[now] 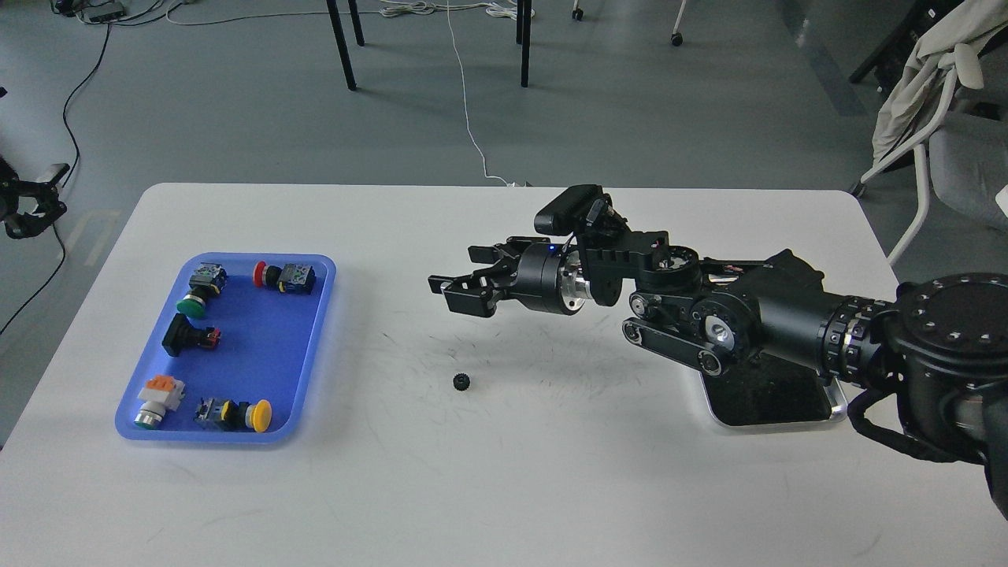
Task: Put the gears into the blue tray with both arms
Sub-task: 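Open the right gripper to set the black gear on the table, then withdraw the right arm up and back from the table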
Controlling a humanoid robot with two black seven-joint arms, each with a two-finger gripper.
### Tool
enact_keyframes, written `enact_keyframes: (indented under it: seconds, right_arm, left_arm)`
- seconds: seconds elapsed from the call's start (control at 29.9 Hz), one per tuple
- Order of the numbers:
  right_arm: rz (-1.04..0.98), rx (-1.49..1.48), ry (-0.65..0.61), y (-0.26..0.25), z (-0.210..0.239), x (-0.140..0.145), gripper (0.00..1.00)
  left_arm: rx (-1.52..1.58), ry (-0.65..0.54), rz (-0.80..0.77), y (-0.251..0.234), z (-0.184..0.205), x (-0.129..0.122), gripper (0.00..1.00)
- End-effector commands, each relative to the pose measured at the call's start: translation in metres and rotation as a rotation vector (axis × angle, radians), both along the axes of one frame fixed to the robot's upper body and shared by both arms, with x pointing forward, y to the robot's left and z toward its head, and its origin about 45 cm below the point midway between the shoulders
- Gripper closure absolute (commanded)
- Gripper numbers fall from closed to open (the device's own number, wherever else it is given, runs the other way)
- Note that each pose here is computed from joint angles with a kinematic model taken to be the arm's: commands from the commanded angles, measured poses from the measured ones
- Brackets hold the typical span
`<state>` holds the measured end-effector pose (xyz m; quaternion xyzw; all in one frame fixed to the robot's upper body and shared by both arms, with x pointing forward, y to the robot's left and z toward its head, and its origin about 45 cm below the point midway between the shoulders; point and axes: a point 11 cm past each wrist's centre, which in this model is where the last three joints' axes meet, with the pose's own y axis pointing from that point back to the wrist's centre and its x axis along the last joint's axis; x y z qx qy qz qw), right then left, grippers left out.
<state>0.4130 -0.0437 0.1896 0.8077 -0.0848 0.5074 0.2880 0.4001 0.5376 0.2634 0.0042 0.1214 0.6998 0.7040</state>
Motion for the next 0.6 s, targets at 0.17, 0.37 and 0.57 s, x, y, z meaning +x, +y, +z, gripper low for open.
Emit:
enact_keyframes:
  seconds: [0.17, 0.37, 0.57]
  right_arm:
    - [-0.122, 0.190, 0.039, 0.008, 0.038, 0.020, 0.10]
    - [-0.284, 0.295, 0.067, -0.034, 0.062, 0.048, 0.08]
    - [-0.481, 0.418, 0.097, -0.102, 0.083, 0.074, 0.08]
  left_arm:
    - [0.176, 0.037, -0.168, -0.018, 0.019, -0.007, 0.00]
    - [0.162, 0.021, -0.286, -0.052, 0.028, -0.008, 0.00]
    - [0.281, 0.039, -0.486, -0.097, 0.031, -0.017, 0.00]
